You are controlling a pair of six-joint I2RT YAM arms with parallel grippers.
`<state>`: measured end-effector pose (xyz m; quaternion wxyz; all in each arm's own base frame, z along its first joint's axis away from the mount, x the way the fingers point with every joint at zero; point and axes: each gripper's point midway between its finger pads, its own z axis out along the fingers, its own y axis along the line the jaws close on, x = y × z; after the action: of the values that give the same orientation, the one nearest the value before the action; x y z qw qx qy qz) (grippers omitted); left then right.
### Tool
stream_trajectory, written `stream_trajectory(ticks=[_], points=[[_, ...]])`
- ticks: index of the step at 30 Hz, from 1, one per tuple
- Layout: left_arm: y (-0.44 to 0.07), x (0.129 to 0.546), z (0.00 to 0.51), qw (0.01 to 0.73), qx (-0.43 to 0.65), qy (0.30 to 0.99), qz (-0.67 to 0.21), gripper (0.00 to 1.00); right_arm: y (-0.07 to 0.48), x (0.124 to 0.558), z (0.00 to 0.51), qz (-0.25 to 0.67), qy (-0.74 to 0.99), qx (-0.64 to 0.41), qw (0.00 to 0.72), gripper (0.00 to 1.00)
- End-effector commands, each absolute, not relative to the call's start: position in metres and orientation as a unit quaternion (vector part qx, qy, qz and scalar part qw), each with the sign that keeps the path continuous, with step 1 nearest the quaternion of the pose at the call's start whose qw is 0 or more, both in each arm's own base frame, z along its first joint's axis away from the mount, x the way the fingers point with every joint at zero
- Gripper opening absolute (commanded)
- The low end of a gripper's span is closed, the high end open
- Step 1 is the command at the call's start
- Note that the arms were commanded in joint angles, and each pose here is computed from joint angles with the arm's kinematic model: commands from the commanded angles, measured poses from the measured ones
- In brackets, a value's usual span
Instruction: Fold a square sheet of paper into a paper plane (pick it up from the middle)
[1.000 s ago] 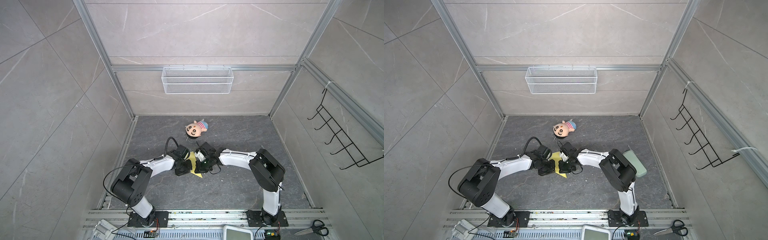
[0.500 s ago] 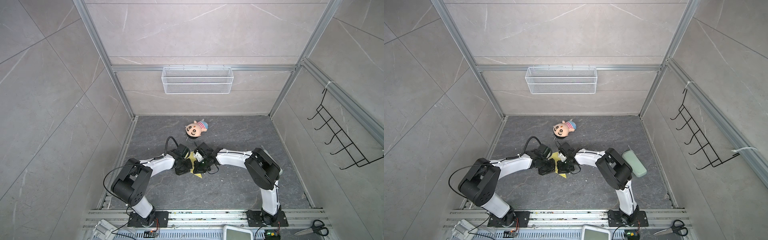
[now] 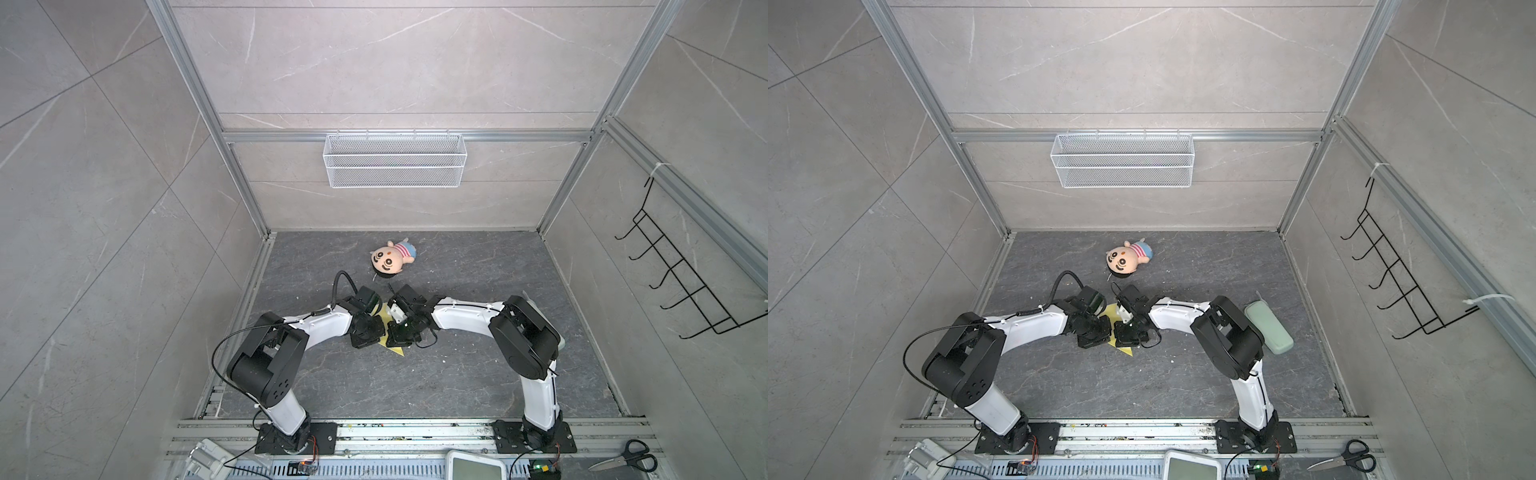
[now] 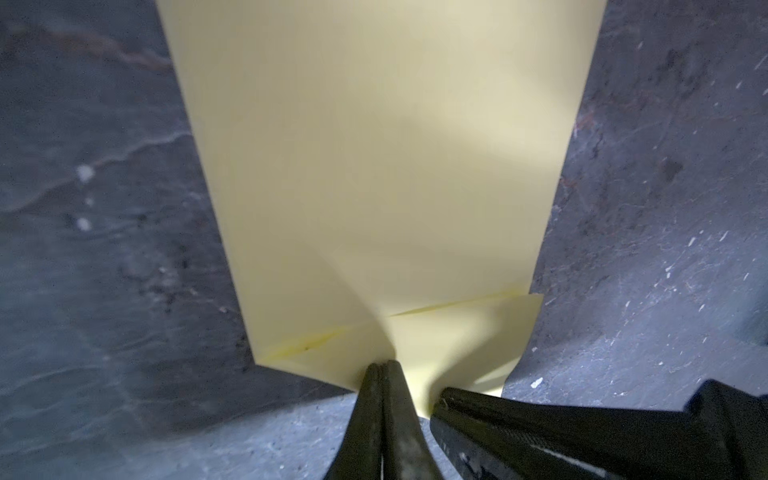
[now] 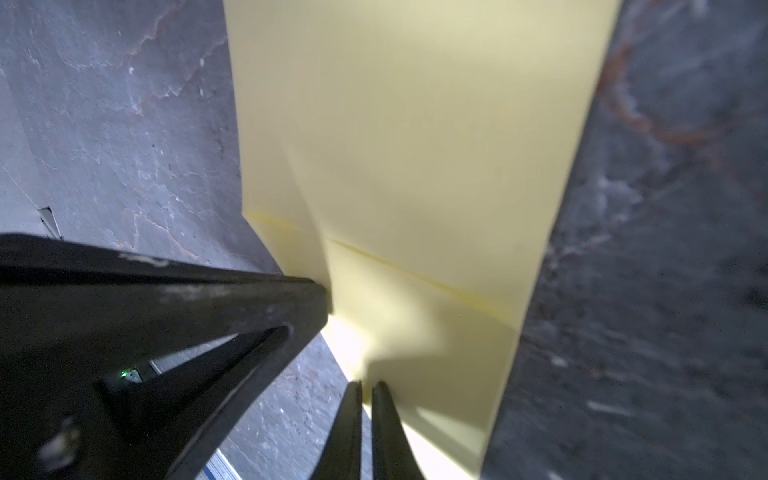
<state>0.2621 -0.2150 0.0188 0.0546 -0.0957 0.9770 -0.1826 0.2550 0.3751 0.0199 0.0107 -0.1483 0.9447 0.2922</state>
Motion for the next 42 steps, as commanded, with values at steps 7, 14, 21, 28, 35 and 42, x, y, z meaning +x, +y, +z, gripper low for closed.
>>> stream_trajectory(ticks=[7, 14, 21, 28, 35, 42], points=[[-0.194, 0.251, 0.008, 0.031, -0.119, 0.985, -0.122, 0.05, 0.36, 0.241, 0.017, 0.27, 0.951, -0.153, -0.009, 0.12], [-0.191, 0.249, 0.005, 0.024, -0.122, 0.986, -0.112, 0.04, 0.334, 0.225, 0.013, 0.246, 0.958, -0.145, -0.026, 0.12], [-0.191, 0.25, 0.004, 0.022, -0.122, 0.986, -0.109, 0.04, 0.314, 0.215, 0.009, 0.222, 0.964, -0.141, -0.035, 0.12], [-0.201, 0.257, 0.014, 0.036, -0.11, 0.984, -0.136, 0.04, 0.301, 0.212, 0.016, 0.216, 0.965, -0.147, -0.02, 0.12], [-0.232, 0.291, 0.08, 0.117, -0.085, 0.958, -0.246, 0.19, 0.315, 0.26, 0.076, 0.25, 0.932, -0.201, 0.167, 0.38], [-0.207, 0.29, 0.086, 0.145, -0.136, 0.935, -0.296, 0.4, 0.318, 0.293, 0.107, 0.259, 0.897, -0.213, 0.287, 0.61]])
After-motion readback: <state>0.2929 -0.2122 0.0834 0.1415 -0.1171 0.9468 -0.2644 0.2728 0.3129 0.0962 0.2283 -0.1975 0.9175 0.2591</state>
